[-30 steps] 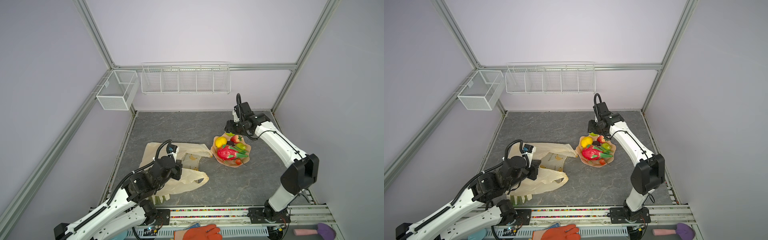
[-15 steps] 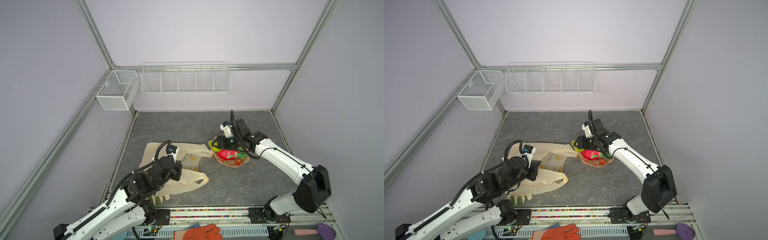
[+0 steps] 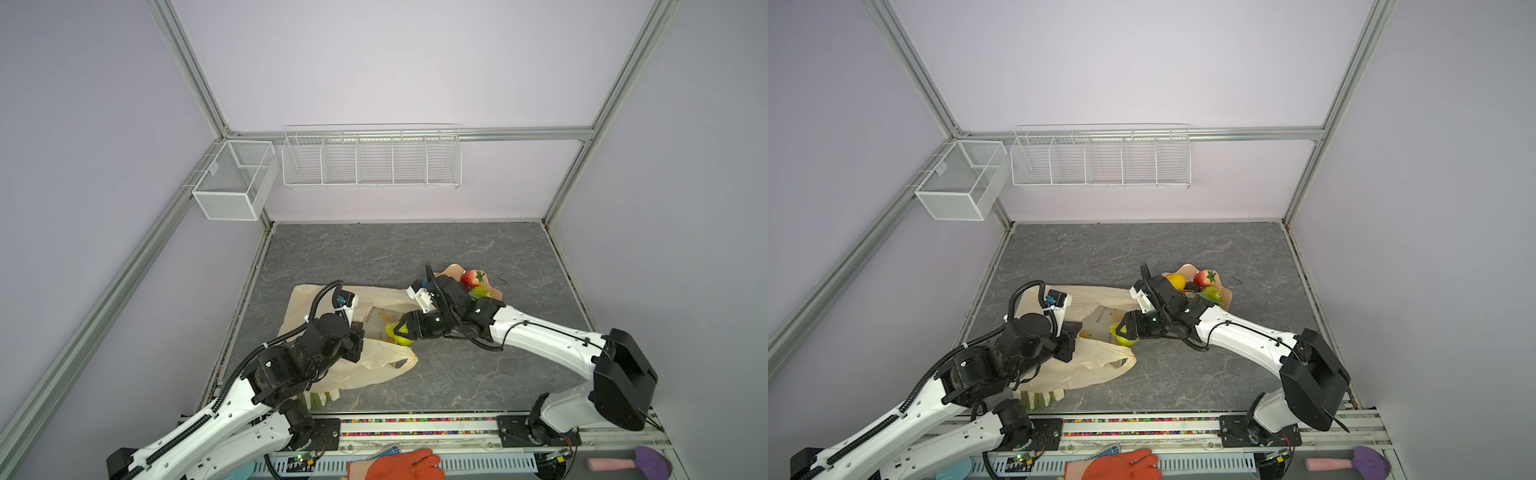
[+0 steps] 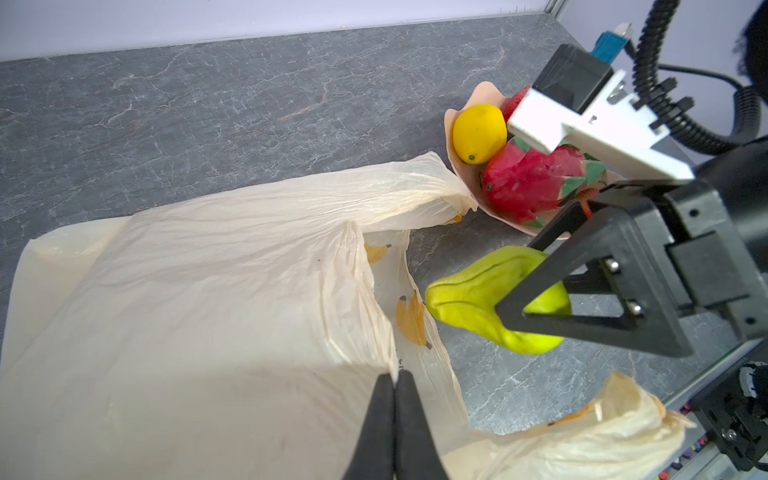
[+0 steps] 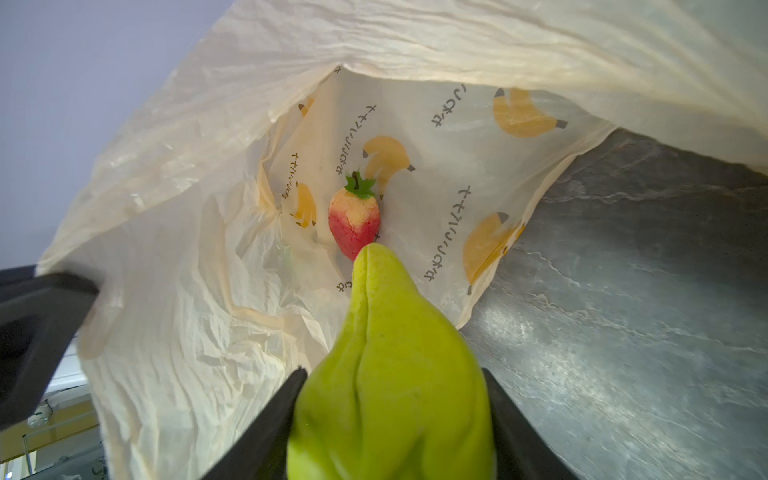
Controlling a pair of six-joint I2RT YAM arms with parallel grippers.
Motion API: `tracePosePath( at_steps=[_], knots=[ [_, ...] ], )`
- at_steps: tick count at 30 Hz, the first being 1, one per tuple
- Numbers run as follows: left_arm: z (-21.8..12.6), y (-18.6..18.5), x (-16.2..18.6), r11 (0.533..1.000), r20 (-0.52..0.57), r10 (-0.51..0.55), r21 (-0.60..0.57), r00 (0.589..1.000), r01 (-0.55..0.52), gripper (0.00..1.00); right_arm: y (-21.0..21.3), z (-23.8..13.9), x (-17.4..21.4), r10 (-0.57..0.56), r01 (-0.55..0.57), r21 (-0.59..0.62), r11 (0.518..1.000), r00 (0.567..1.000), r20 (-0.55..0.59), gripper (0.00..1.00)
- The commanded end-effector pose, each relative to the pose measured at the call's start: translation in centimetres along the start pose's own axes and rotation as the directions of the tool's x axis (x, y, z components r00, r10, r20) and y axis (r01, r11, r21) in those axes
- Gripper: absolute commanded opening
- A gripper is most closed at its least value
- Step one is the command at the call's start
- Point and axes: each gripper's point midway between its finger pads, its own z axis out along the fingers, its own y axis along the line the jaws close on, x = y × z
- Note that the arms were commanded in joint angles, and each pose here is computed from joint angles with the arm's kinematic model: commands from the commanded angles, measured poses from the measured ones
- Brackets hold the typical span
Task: Place the fruits into the plastic bag
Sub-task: 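Carry the green pear with the right gripper into the bag opening, then open the right gripper to drop the pear inside the bag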
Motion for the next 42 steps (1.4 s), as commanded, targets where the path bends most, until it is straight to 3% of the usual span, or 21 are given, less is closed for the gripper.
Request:
tracePosePath(
  at_steps=[1,23,42],
  knots=[
    [-0.4,-0.4,-0.8,1.000,0.022,-0.024,0.019,0.999,0.023,0.00,-0.2,1.2,0.7,0.016,-0.016,-0.027,1.000,0.999,-0.028,0.29],
    [-0.1,-1.6,-2.1,0.997,0.047,-0.043,0.063,0.998,0.040,0.00,2.2,7.8,3.7,-0.032,-0.007,-0.179,0.984,0.977,-0.211,0.21],
    [0.1,-2.2,-2.9,0.995,0.075,-0.047,0.087,0.996,0.040,0.00,5.2,12.1,1.2,-0.042,-0.021,-0.259,0.966,0.971,-0.234,0.21]
  ],
)
